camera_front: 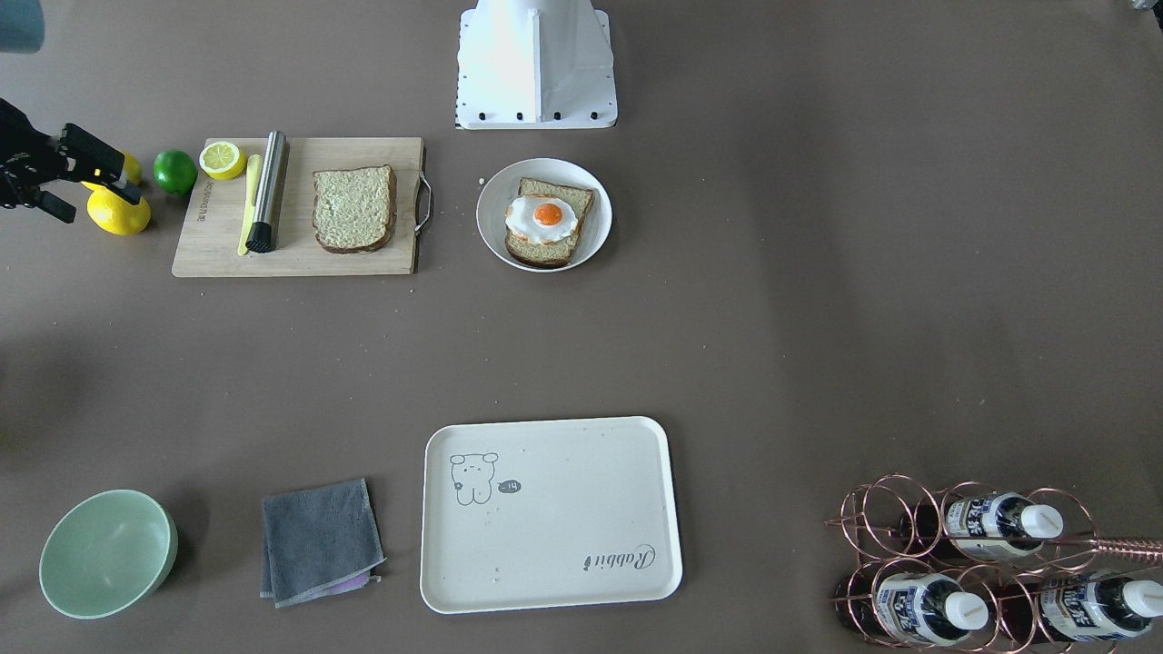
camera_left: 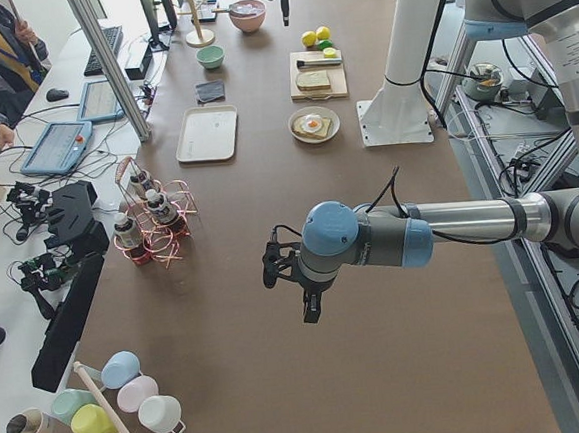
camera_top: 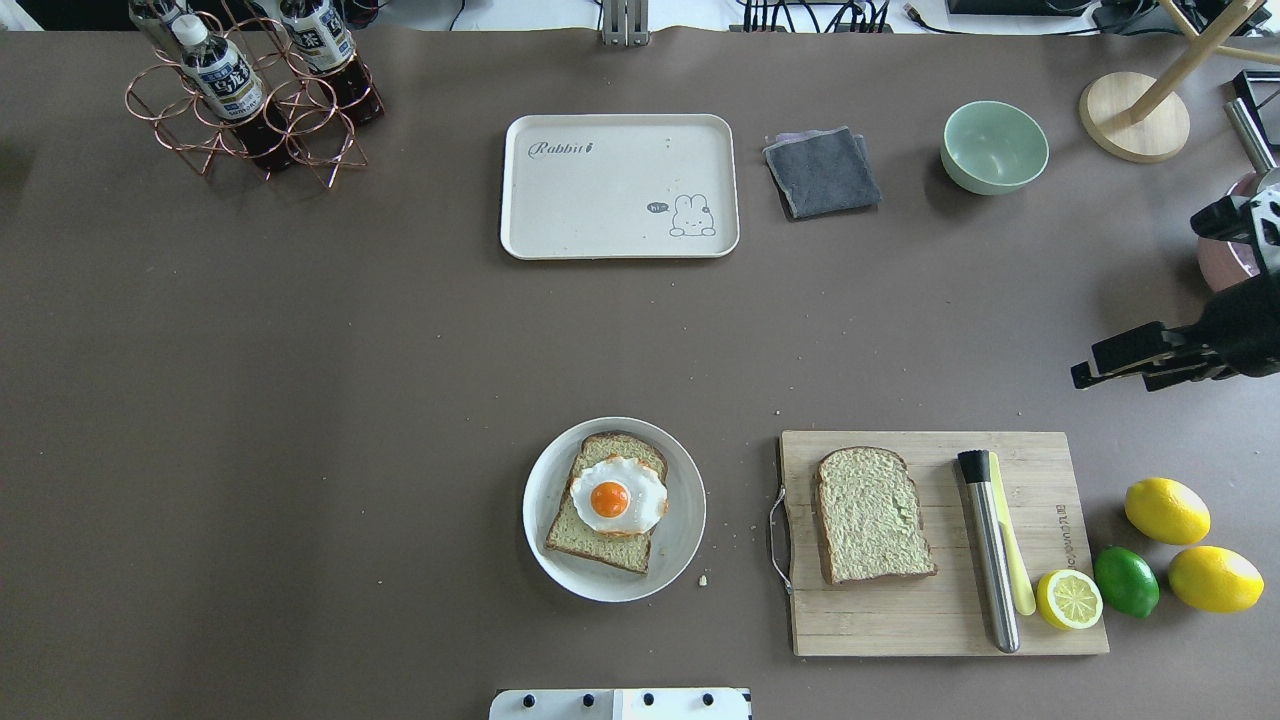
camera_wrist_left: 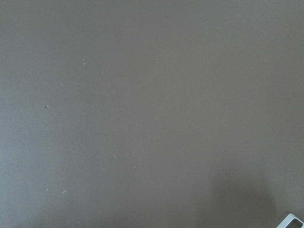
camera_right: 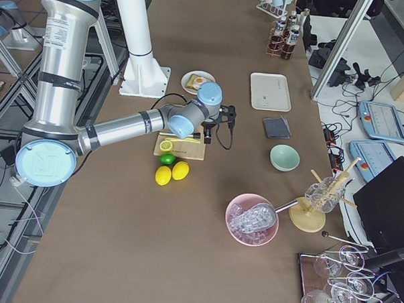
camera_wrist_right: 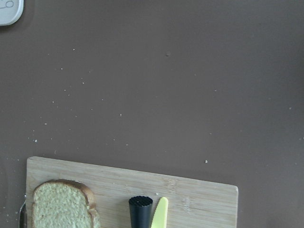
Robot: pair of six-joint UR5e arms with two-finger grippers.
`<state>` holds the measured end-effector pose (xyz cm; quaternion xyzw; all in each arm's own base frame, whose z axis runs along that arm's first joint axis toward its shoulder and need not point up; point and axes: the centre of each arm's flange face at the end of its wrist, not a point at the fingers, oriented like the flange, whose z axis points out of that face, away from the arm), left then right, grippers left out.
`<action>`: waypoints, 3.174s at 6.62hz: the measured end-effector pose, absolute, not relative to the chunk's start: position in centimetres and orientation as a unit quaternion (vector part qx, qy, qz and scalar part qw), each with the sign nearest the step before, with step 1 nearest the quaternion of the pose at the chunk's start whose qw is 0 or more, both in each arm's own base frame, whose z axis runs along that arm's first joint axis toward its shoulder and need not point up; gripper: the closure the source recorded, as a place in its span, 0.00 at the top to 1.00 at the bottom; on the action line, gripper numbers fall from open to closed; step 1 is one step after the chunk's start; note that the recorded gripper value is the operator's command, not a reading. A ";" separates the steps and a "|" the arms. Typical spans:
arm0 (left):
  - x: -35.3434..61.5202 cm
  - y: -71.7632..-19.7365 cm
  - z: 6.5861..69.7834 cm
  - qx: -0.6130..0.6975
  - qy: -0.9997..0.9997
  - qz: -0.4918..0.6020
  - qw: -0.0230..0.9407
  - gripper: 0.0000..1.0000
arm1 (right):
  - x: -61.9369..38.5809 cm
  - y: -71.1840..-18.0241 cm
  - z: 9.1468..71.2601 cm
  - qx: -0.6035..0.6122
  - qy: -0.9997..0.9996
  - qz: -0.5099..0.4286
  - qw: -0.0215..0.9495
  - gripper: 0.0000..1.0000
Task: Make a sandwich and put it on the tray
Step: 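Move the right gripper over the plain bread slice on the cutting board, then lower the right gripper and grasp the plain bread slice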
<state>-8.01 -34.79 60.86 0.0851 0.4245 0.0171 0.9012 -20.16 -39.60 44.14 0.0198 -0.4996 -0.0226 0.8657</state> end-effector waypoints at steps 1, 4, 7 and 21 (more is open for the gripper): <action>-8.0 -34.9 60.7 0.097 0.424 0.022 0.900 0.98 | -24.3 -38.6 42.1 0.028 -0.499 -0.031 0.866 0.90; -7.9 -35.2 60.8 0.112 0.423 0.027 0.899 0.98 | -32.9 -35.1 38.9 0.025 -0.502 -0.043 0.863 0.67; -7.9 -35.2 61.3 0.109 0.422 0.027 0.900 0.98 | -36.7 -32.9 40.2 -0.009 -0.503 -0.049 0.863 0.62; -8.6 -34.9 60.9 0.118 0.419 0.023 0.900 0.98 | -38.2 -32.7 44.0 -0.034 -0.501 -0.031 0.864 0.00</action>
